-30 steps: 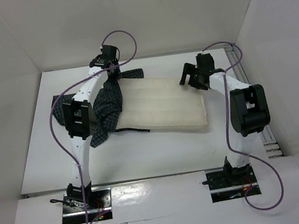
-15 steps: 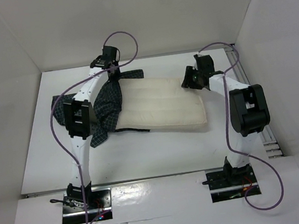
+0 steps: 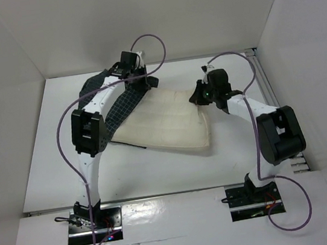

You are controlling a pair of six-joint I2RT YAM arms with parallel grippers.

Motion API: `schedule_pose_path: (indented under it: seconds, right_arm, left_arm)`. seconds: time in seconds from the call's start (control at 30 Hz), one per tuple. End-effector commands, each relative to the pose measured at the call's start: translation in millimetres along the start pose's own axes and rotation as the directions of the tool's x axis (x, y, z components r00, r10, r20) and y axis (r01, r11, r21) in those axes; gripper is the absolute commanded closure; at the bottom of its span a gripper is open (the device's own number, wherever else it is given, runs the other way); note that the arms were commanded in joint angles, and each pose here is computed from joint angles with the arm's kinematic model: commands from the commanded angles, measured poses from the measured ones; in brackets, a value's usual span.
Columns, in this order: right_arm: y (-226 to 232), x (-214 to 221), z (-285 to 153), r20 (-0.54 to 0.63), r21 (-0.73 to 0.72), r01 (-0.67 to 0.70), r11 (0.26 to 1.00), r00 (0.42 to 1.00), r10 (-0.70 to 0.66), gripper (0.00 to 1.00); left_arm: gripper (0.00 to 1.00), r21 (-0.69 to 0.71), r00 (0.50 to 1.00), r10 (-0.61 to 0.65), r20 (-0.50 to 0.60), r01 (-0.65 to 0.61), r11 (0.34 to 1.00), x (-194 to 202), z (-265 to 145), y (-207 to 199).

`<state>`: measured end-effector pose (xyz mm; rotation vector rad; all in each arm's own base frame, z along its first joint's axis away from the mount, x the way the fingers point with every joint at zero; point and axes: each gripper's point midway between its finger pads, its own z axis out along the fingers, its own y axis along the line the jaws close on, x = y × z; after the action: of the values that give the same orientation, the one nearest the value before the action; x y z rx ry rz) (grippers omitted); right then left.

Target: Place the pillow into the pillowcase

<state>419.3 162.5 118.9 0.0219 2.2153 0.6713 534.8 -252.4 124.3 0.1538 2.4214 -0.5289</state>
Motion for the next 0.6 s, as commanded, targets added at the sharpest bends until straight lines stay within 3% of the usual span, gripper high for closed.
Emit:
schedule_pose_path:
  seconds: [0.0,0.13,0.2,0.27,0.3,0.33,0.37,0.4,0.43,0.5,0.57]
  right_arm:
    - [61.8,-56.9,-25.8,0.229,-0.153,0.051,0.987,0.973,-0.014,1.00]
    - [39.2,-35.6,-29.5,0.183,-0.055,0.026,0.998,0.983,-0.016,1.00]
    - [23.3,-23.2,-31.3,0.171,-0.005,-0.006,1.000,0.985,0.007,1.00]
    - [12.9,-18.2,-37.3,0.181,0.049,-0.058,0.997,0.982,0.049,1.00]
    - [4.1,-8.6,-36.3,0.166,0.083,-0.082,0.993,0.984,0.068,1.00]
    - [4.3,-10.8,-40.2,0.174,0.089,-0.083,0.993,0.982,0.067,1.00]
    - [-2.8,-4.3,-40.4,0.159,0.106,-0.092,0.990,0.984,0.075,0.90]
    - [0.1,-7.8,-41.5,0.155,0.100,-0.074,0.992,0.986,0.058,0.65]
    - [-3.2,-2.9,-40.5,0.120,0.119,-0.060,0.991,0.992,0.045,0.36]
    - [-7.7,-9.1,-42.8,0.105,0.177,-0.004,0.984,0.994,-0.015,0.00]
    - [-6.5,-19.2,-47.6,0.109,0.236,0.032,0.971,0.992,-0.059,0.00]
  left_arm:
    - [1.00,0.374,1.000,-0.029,-0.007,0.029,0.927,-1.7,-41.0,-106.4]
    - [1.00,0.265,0.999,-0.036,0.000,0.035,0.964,-1.4,-42.1,-88.2]
    - [0.69,0.239,1.000,-0.016,0.005,0.015,0.971,-0.9,-44.8,-83.3]
    - [0.54,0.217,0.999,0.010,0.041,-0.019,0.976,-12.5,-59.7,-83.3]
    - [0.39,0.205,0.998,0.020,0.060,-0.031,0.978,-18.4,-68.1,-83.4]
    - [0.32,0.185,0.997,0.029,0.076,-0.043,0.982,-23.4,-79.7,-82.5]
    - [0.24,0.170,0.989,0.056,0.137,-0.079,0.982,-37.3,-104.5,-85.0]
    - [0.13,0.106,0.984,0.064,0.169,-0.083,0.991,-43.0,-115.5,-75.6]
    - [0.13,0.073,0.979,0.064,0.195,-0.080,0.994,-46.8,-128.2,-71.4]
    - [0.16,-0.044,0.968,0.063,0.245,-0.053,0.998,-46.8,-161.0,-43.9]
    - [0.25,-0.134,0.964,0.002,0.268,0.035,0.990,-38.6,-181.7,-9.6]
